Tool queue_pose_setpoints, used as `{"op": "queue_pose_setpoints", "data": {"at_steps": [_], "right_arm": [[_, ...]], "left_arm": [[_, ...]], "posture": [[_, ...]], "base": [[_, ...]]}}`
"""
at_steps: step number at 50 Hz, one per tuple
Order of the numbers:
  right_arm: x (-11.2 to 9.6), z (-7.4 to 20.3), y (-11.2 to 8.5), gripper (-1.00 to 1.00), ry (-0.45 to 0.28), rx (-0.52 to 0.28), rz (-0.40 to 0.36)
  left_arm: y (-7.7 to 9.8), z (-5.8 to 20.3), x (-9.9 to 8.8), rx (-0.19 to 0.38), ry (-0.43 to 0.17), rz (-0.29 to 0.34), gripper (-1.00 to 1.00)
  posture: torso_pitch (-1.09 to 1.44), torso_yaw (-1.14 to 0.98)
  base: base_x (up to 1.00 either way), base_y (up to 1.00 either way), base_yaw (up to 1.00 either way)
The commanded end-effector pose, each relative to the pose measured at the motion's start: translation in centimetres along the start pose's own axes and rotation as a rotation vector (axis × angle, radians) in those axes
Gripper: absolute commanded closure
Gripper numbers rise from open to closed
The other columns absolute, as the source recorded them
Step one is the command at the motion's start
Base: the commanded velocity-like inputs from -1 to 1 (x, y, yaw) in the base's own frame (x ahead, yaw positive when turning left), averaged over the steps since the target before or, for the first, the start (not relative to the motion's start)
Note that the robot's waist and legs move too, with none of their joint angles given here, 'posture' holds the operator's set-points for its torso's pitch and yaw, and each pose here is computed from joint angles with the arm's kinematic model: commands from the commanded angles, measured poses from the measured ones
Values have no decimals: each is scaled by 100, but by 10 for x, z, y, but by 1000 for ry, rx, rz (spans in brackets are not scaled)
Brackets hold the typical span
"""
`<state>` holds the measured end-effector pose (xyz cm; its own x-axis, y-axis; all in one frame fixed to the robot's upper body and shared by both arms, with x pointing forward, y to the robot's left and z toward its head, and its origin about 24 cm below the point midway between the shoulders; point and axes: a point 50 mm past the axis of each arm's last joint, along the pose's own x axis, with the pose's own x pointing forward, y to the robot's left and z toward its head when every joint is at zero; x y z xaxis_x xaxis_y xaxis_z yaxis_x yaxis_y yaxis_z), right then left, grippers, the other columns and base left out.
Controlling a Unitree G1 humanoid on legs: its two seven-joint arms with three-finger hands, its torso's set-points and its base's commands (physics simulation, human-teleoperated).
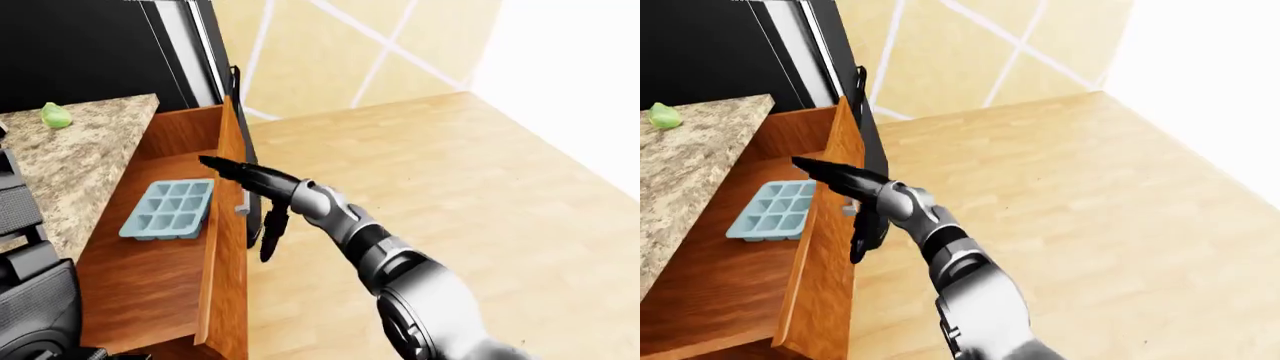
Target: Close the right drawer.
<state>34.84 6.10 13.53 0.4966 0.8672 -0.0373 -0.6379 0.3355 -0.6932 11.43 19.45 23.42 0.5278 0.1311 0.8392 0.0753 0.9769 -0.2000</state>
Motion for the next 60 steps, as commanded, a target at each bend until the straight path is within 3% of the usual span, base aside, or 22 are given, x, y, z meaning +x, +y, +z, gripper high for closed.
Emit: {"op": "queue_pose_setpoints", "data": {"at_steps": [1,6,11,14,18,21,29,32,35,43,50,55,60], "right_arm": [[-4,20,-46,-100,-92,-25,-166],[-34,32,-119,-100,-124,-58,-384],[-61,42,-158,-100,-138,-106,-540],[-84,48,-167,-100,-147,-115,-641],[-118,58,-154,-100,-160,-99,-744],[-134,58,-138,-100,-153,-93,-773],[-211,60,-102,-100,-109,-68,-1020],[-244,60,-77,-100,-102,-55,-1129],[-264,58,-62,-100,-91,-37,-1201],[-284,54,-57,-100,-98,-9,-1294],[-285,50,-57,-100,-97,10,-1300],[-286,47,-58,-100,-94,21,-1306],[-286,47,-58,-100,-97,26,-1302]], "left_arm": [[-4,8,2,-1,-50,-28,-100],[-4,8,1,4,-50,-32,-100],[-5,7,0,4,-45,-33,-100],[-6,6,-1,7,-42,-36,-100],[-6,5,-1,7,-39,-38,-100],[-6,5,-1,8,-39,-40,-100],[-7,5,0,10,-36,-42,-100],[-7,4,0,12,-33,-46,-100],[-8,4,0,12,-30,-48,-100],[-11,2,-1,17,-28,-61,-100],[-16,-3,3,23,-32,-86,-100],[-29,-7,21,15,-73,-141,-100],[-38,-15,26,9,-60,-163,-100]], "posture": [[0,0],[0,0],[0,0],[0,0],[0,0],[0,0],[0,0],[0,0],[0,0],[0,0],[0,0],[0,0],[0,0]], "base": [[0,0,0],[0,0,0],[0,0,0],[0,0,0],[0,0,0],[0,0,0],[0,0,0],[0,0,0],[0,0,0],[0,0,0],[0,0,0],[0,0,0],[0,0,0]]}}
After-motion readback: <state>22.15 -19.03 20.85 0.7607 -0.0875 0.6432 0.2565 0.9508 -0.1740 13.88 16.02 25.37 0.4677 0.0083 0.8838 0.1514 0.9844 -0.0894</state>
